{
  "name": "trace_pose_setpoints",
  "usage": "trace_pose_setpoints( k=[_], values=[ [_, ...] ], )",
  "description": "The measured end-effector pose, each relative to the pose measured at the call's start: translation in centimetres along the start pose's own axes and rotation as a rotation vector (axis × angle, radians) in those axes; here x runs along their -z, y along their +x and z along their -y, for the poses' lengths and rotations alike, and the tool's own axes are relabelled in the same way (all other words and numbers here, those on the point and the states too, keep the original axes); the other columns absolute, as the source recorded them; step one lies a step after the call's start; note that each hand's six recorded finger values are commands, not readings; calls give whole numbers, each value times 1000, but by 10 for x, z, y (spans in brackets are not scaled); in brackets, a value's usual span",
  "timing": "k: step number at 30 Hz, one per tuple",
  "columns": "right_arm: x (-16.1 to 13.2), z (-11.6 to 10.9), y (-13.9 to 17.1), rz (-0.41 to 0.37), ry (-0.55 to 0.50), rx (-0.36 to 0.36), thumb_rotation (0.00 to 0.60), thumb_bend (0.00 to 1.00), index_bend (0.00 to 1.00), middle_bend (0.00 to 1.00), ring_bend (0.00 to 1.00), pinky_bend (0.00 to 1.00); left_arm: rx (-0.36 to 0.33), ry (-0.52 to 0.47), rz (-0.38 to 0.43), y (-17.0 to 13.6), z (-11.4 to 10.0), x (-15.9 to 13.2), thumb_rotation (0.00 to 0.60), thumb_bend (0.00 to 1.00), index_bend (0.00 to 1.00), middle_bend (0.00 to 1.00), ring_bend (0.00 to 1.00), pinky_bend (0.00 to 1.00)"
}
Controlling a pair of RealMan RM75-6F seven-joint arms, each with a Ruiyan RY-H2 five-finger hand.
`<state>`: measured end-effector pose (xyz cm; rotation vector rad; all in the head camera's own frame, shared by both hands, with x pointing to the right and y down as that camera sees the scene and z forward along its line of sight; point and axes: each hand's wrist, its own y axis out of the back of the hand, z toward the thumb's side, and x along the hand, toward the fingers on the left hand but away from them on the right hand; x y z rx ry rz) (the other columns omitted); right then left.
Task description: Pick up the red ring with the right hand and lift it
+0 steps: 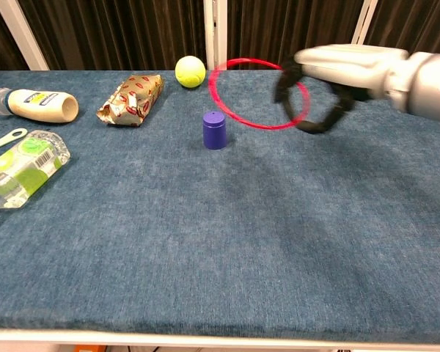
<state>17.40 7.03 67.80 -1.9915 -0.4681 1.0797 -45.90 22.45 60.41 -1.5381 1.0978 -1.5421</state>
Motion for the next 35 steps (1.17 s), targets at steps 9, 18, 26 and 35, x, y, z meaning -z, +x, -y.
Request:
trace_pose_setpoints(
  k=[9, 18, 26, 35],
  values=[
    [-29, 12, -56, 4, 39, -70, 600, 6, 61, 52, 0, 0, 5, 0, -17, -2, 0, 3, 600, 64, 109, 0, 0, 0],
    [-18, 9, -23, 55, 14, -44, 600, 0, 0, 5, 0, 0, 5, -4, -16, 0, 1, 6, 600, 63, 109, 0, 0, 0],
    [45, -4, 82, 218, 10, 71, 600, 56, 0, 56, 0, 0, -1, -7, 8, 7, 1, 1, 600, 63, 109, 0, 0, 0],
    [87, -1, 230, 470, -42, 248, 600, 108, 0, 57, 0, 0, 1, 0, 23, 9, 2, -6, 600, 63, 109, 0, 0, 0]
  ],
)
